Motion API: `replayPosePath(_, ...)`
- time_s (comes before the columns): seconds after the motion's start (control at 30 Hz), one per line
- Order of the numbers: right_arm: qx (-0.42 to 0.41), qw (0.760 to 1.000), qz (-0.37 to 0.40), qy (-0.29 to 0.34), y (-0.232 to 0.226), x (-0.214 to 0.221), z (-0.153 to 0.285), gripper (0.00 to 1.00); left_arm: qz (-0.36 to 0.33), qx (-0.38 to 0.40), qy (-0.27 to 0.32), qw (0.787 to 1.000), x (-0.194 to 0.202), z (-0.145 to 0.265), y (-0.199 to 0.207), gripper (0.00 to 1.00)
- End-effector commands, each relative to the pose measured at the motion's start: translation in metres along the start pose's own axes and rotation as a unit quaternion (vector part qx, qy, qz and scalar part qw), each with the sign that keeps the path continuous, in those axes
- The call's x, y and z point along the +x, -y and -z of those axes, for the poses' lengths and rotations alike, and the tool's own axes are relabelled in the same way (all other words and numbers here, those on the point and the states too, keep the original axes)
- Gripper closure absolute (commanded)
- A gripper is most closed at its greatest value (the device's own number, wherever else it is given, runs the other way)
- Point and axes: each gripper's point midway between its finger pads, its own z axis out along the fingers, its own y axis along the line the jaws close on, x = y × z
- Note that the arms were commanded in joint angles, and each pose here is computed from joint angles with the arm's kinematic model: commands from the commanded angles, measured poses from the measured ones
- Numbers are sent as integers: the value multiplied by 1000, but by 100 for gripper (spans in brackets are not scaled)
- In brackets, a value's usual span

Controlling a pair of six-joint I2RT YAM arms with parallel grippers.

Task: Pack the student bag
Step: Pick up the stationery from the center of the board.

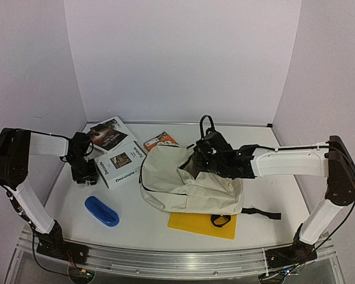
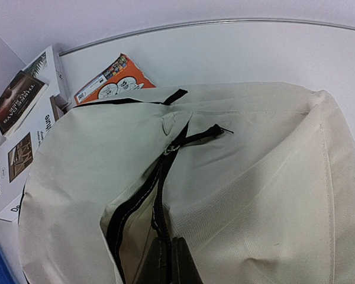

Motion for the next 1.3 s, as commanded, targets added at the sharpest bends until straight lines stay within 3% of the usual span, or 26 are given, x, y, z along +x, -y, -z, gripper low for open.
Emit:
replayPosePath(0.0,-41,998,-23,43,-19,-34,14,100,-9,-9,23,1000,-7,13,1,55)
replayPosePath(0.4,-63,997,-14,45,-30,-37,14,100,-7,11,107,994,-13,74,-7,63)
replayPosePath(0.67,-73,996,-5,44,-35,-35,11,100,-17,88,166,982,-17,124,10,70)
replayPosePath(1.07,-83,996,-2,34,-45,-32,4,100,-17,121,176,977,-12,155,16,75)
replayPosePath(1.27,-87,996,-3,34,-47,-33,4,100,-19,180,185,966,-13,183,34,75)
